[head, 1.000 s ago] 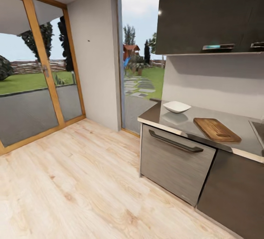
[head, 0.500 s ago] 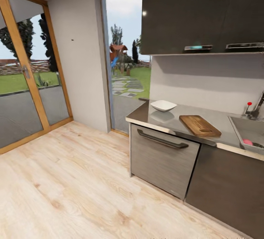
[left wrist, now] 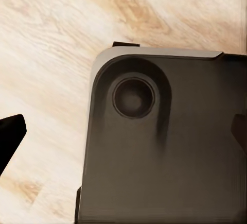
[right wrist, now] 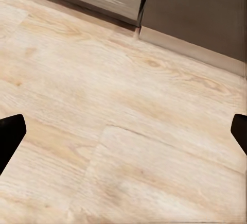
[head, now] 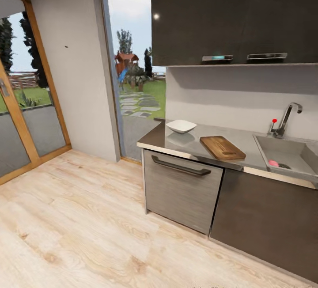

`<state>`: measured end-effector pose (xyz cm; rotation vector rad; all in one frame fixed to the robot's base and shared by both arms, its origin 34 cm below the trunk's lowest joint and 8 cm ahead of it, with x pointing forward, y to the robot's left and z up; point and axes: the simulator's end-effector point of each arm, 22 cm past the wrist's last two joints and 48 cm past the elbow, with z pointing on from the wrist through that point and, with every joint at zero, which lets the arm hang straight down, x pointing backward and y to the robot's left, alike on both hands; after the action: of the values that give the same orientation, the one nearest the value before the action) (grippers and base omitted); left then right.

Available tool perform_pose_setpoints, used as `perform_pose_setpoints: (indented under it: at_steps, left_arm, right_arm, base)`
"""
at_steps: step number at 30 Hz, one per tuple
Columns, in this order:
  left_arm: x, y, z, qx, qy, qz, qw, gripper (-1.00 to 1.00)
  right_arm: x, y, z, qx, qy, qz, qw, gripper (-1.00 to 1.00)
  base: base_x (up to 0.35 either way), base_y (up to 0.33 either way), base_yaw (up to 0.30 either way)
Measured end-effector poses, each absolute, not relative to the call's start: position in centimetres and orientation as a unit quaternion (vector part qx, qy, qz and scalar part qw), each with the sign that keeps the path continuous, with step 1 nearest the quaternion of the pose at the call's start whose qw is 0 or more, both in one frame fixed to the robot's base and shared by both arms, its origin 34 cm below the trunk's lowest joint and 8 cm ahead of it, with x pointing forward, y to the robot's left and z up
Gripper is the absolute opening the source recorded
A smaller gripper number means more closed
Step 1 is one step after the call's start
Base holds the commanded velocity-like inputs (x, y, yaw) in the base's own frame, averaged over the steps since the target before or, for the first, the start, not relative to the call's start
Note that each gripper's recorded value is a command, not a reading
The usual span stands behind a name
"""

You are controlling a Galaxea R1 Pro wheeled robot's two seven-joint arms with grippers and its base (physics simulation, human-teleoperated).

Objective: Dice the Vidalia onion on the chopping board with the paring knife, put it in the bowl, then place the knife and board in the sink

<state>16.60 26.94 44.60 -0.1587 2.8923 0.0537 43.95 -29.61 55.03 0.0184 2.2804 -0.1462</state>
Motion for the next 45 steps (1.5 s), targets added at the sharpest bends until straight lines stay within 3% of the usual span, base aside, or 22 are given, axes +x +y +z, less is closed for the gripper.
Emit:
perform_pose_setpoints:
  at_steps: [15, 21, 29, 45]
  left_arm:
    - [16.7, 28.0, 44.6, -0.053, 0.991, 0.024, 0.123, 1.0]
    - [17.8, 24.3, 44.7, -0.058, 0.989, 0.0, 0.135, 1.0]
    - [33.3, 27.8, 48.6, -0.058, 0.951, 0.019, 0.302, 1.0]
    - [34.4, 30.4, 49.5, -0.051, 0.943, 0.034, 0.328, 1.0]
  right_arm:
    - [43.9, -29.6, 55.0, 0.007, 0.908, -0.058, 0.415, 1.0]
    - [43.9, -29.7, 55.0, 0.007, 0.908, -0.059, 0.415, 1.0]
    - [43.9, -29.7, 55.0, 0.007, 0.908, -0.059, 0.415, 1.0]
    - [43.9, -29.5, 55.0, 0.007, 0.908, -0.057, 0.415, 1.0]
  base:
    - [0.0, 0.0, -0.22]
    - [0.0, 0.0, -0.22]
    - [0.0, 0.0, -0.22]
    - [0.0, 0.0, -0.22]
